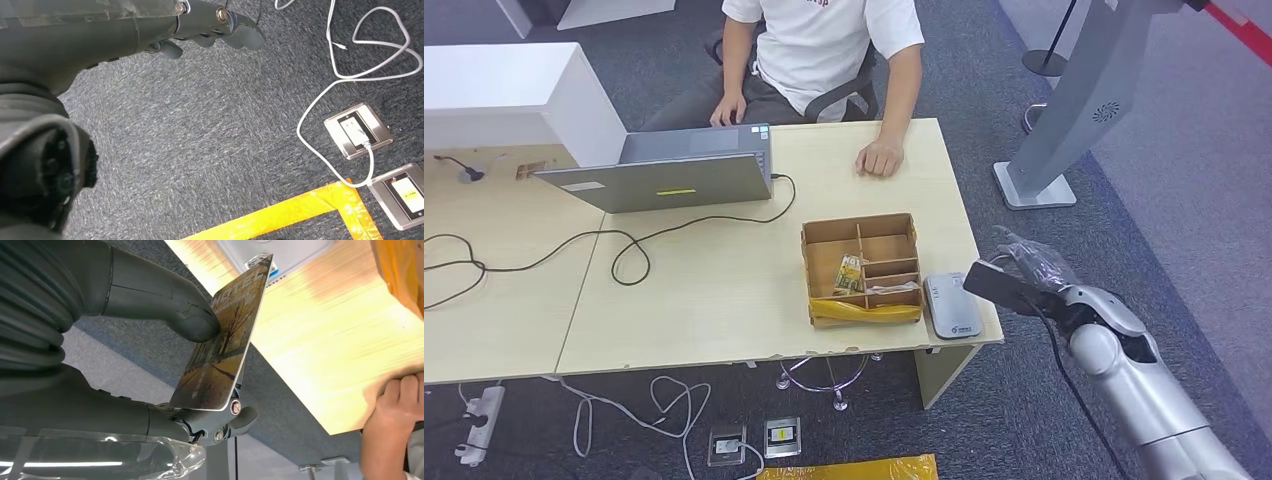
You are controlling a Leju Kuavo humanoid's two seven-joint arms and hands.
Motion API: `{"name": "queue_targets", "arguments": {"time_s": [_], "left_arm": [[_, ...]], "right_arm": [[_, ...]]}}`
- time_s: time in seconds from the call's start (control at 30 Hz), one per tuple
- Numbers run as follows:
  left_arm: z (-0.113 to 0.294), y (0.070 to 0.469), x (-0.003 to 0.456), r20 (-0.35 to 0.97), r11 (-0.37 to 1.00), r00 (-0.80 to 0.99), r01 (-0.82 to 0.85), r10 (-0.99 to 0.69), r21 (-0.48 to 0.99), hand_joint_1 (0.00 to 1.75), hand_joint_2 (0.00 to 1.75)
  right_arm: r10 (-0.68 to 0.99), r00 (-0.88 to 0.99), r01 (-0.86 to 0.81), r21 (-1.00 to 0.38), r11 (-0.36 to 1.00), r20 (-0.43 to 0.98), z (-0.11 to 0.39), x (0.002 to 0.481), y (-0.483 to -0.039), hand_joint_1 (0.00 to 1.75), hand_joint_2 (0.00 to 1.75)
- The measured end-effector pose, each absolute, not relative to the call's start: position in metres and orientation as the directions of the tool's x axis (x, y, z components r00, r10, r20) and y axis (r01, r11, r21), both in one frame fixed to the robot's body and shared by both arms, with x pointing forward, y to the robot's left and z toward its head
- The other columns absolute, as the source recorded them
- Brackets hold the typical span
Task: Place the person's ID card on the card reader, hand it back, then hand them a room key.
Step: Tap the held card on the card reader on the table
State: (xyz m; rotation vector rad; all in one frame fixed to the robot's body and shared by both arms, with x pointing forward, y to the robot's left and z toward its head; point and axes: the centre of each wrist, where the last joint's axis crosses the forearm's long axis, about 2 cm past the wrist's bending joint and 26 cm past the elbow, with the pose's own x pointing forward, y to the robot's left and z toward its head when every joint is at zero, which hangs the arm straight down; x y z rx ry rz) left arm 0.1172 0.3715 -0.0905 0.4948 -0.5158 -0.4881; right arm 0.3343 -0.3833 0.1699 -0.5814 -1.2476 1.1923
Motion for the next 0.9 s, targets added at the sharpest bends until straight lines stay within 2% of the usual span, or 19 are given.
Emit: {"name": "queue_targets", "arguments": {"time_s": [0.9], "left_arm": [[-0.09, 0.37, 0.12, 0.331, 0.764, 0.754, 0.333, -0.567, 0.552, 0.0, 0.0]], "right_arm": [[0.889, -0.124, -0.375, -0.851, 0.368, 0.44, 0.142, 0.333, -0.362, 1.75, 1.75]]}}
